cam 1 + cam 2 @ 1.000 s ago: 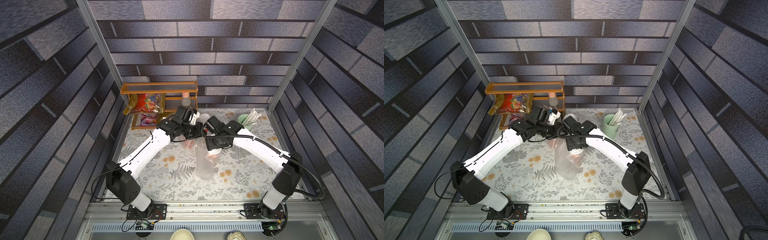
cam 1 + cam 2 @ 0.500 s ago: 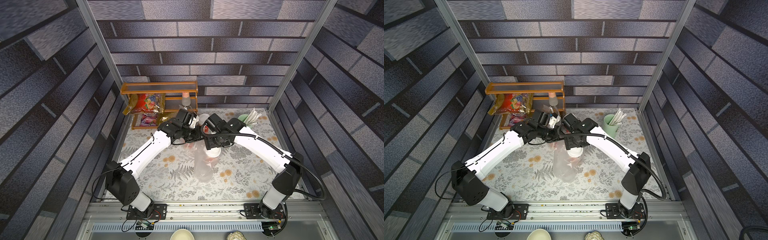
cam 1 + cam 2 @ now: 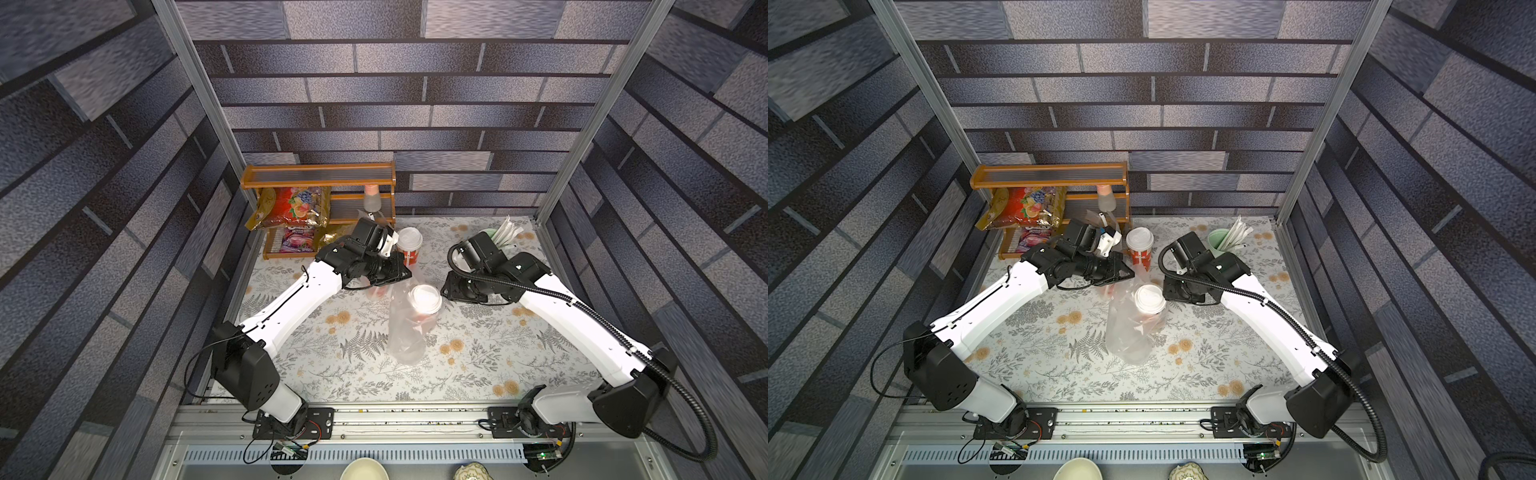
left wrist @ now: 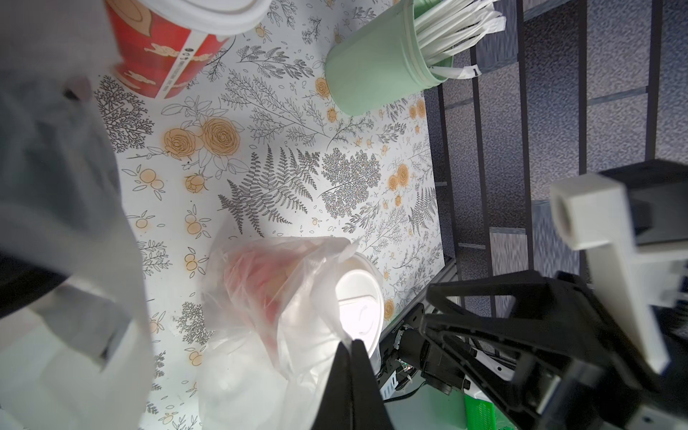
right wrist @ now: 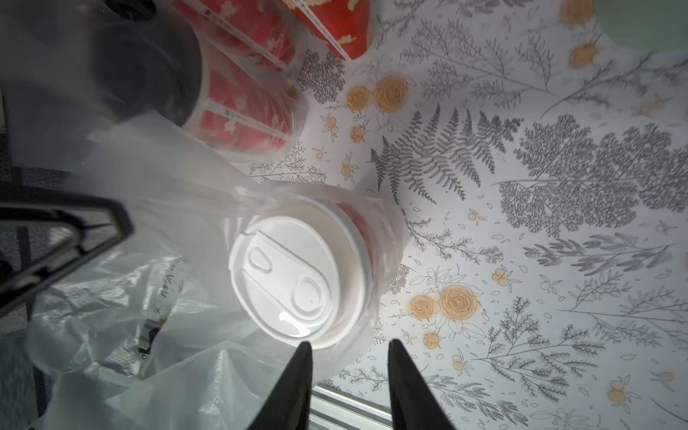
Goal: Pack milk tea into plastic carrier bags
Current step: Place the milk tea cup in the plastic carrier bag, then adjust the plastic carrier bag at the center of the board.
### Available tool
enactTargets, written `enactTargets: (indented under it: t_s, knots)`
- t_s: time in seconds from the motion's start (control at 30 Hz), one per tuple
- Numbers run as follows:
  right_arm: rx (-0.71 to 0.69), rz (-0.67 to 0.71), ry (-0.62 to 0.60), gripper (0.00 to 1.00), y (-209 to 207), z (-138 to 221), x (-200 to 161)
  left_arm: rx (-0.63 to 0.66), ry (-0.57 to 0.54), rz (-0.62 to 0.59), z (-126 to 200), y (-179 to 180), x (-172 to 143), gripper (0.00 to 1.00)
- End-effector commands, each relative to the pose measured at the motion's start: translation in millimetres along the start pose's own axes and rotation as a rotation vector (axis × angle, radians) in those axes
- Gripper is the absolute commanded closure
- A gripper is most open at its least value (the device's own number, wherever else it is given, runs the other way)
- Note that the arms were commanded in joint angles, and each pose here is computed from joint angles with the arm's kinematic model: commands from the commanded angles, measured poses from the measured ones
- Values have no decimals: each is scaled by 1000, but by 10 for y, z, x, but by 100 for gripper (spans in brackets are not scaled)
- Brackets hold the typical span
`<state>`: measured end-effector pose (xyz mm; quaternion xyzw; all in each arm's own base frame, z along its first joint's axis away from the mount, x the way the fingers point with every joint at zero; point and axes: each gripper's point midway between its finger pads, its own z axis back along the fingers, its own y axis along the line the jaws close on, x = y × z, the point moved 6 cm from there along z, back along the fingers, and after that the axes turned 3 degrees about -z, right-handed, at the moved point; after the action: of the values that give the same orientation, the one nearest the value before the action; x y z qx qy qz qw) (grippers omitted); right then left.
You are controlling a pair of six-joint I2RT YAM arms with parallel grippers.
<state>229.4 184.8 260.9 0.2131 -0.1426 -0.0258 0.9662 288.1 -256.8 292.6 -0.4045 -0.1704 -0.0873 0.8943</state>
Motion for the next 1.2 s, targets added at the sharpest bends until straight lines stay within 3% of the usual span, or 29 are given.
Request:
enactTargets:
  t_s: [0.0,0.43,0.63,0.93,1.17]
  knots:
    - [177,-96,42,68,63,-149,-9,10,26,7,-66,51,-33,100]
    - [208,-174,77,79,-132,-428,-24,13,29,1,-57,11,-31,100]
    - [161,-171,64,100,-208,-380,-51,15,28,-7,-36,-30,-27,100]
    - [40,-138,58,100,-335,-121,-143,43,18,-14,11,-34,-25,100]
    - [57,-105,20,100,-229,137,-68,36,26,-18,22,-60,-42,100]
